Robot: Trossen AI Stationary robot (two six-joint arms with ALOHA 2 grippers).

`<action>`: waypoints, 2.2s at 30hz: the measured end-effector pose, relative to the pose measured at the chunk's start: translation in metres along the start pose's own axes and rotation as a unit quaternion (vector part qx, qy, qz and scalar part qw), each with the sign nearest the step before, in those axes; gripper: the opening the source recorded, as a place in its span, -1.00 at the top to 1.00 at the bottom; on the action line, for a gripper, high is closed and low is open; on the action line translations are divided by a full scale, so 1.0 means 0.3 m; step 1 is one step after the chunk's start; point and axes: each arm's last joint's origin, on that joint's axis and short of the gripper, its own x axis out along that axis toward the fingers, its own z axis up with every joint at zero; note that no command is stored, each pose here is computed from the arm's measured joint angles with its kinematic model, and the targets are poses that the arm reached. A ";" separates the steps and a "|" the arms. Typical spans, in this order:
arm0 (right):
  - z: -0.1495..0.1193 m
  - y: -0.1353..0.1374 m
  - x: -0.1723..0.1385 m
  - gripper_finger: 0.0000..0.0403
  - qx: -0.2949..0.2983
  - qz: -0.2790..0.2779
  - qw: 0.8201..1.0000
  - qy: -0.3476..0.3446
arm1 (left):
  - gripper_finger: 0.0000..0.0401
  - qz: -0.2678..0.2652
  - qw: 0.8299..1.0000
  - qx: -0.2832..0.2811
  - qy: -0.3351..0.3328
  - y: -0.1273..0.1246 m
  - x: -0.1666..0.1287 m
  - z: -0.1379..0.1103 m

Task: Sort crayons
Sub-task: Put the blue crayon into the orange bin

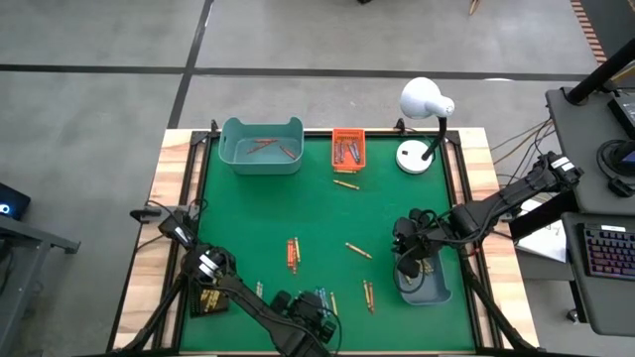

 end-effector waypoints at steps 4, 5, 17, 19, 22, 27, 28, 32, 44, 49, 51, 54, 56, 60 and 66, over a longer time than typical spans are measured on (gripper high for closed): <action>0.001 0.001 0.000 0.60 0.000 0.001 1.000 -0.002 | 0.75 0.016 1.000 0.007 0.011 0.010 0.001 0.000; 0.001 0.001 0.000 0.61 0.000 0.001 1.000 -0.002 | 0.80 0.022 1.000 0.010 0.014 0.014 0.000 0.000; 0.012 0.003 0.000 0.57 -0.003 -0.012 0.999 -0.036 | 0.99 0.058 0.997 0.058 0.009 0.064 -0.080 0.042; 0.014 0.005 0.001 0.59 -0.008 -0.009 0.999 -0.040 | 0.99 0.050 0.996 0.077 -0.010 0.074 -0.116 0.058; 0.021 0.012 0.002 0.62 -0.015 0.001 0.998 -0.054 | 1.00 0.022 0.992 0.111 -0.052 0.088 -0.188 0.092; 0.043 0.032 0.000 0.64 -0.045 0.027 0.994 -0.092 | 1.00 -0.028 0.975 0.166 -0.146 0.129 -0.344 0.174; 0.050 0.038 -0.002 0.63 -0.054 0.033 0.993 -0.103 | 1.00 -0.036 0.970 0.176 -0.166 0.140 -0.375 0.189; 0.083 0.066 -0.008 0.61 -0.093 0.057 0.981 -0.163 | 1.00 -0.052 0.946 0.209 -0.243 0.194 -0.489 0.250; 0.196 0.128 0.023 0.66 -0.190 0.086 0.926 -0.314 | 1.00 -0.027 0.904 0.287 -0.315 0.420 -0.604 0.342; 0.256 0.112 0.041 0.64 -0.213 0.064 0.903 -0.368 | 1.00 -0.024 0.897 0.274 -0.346 0.552 -0.560 0.365; 0.287 0.099 0.052 0.64 -0.218 0.050 0.892 -0.393 | 1.00 -0.022 0.893 0.264 -0.364 0.608 -0.536 0.376; 0.332 0.072 0.069 0.65 -0.222 0.026 0.877 -0.425 | 1.00 -0.025 0.890 0.249 -0.381 0.684 -0.502 0.386; 0.357 0.050 0.082 0.66 -0.223 0.008 0.871 -0.438 | 1.00 -0.032 0.891 0.239 -0.385 0.732 -0.490 0.391; 0.403 0.000 0.113 0.69 -0.214 -0.021 0.869 -0.445 | 1.00 -0.044 0.890 0.219 -0.397 0.818 -0.467 0.401; 0.457 -0.038 0.141 0.69 -0.206 -0.035 0.874 -0.438 | 1.00 -0.053 0.886 0.199 -0.416 0.910 -0.446 0.416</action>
